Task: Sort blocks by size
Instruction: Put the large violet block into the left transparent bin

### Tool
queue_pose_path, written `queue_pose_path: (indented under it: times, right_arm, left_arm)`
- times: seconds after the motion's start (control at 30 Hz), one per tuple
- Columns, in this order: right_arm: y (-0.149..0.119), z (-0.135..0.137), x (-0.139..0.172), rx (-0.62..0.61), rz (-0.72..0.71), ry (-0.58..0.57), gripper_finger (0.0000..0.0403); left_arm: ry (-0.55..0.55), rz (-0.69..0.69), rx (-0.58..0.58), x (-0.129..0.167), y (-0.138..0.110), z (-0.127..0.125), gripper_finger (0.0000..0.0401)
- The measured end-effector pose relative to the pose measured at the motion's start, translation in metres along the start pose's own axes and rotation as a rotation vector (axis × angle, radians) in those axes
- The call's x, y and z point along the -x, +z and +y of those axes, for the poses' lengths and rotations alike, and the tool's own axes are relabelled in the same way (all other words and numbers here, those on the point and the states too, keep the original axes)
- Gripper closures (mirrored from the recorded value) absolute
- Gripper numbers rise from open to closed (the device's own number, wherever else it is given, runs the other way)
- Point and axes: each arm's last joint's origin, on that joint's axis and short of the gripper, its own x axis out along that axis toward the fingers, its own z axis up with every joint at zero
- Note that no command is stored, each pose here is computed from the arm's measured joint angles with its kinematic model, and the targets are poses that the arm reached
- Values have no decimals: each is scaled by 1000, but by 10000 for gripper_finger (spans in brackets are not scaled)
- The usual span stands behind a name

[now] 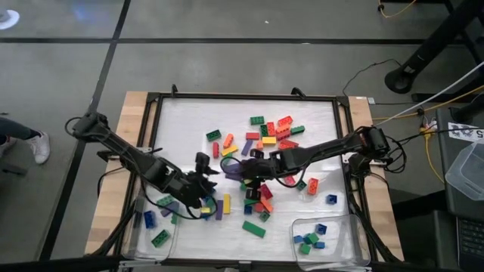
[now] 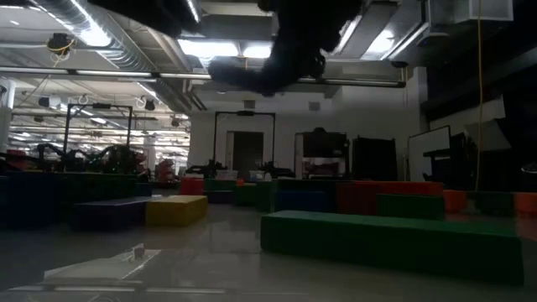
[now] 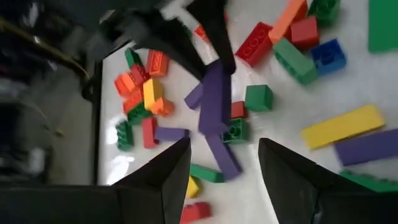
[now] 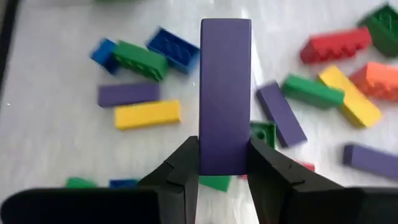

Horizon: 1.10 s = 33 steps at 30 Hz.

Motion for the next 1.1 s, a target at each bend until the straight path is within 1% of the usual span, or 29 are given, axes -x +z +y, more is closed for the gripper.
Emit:
queue_pose_path:
  times: [0.1,0.2,0.3,0.43,0.53,0.6,0.73,0.8,0.93,1.1]
  right_arm:
    - [9,2,6,2,-30,16,295]
    - [14,3,9,19,-53,22,294]
    - [15,3,10,20,-60,24,294]
    - [16,3,10,20,-66,25,294]
    - [16,4,10,19,-68,26,294]
    - [16,4,10,19,-70,26,293]
    - [17,4,10,19,-71,29,293]
    - [17,4,10,19,-73,27,289]
    - [17,3,10,3,-74,26,273]
    - [17,3,10,-6,-72,27,235]
  left_arm:
    - [44,13,-107,-12,4,-8,223]
    - [123,24,-190,-22,8,-14,223]
    - [193,31,-236,-28,12,-17,223]
    - [199,28,-279,-31,14,-19,229]
    - [199,27,-280,-31,14,-19,258]
    - [195,26,-272,-31,14,-19,290]
    - [175,19,-246,-31,14,-20,367]
    - [174,10,-211,-30,14,-20,391]
    - [173,18,-205,-30,13,-19,396]
    - [159,50,-206,-27,9,-20,400]
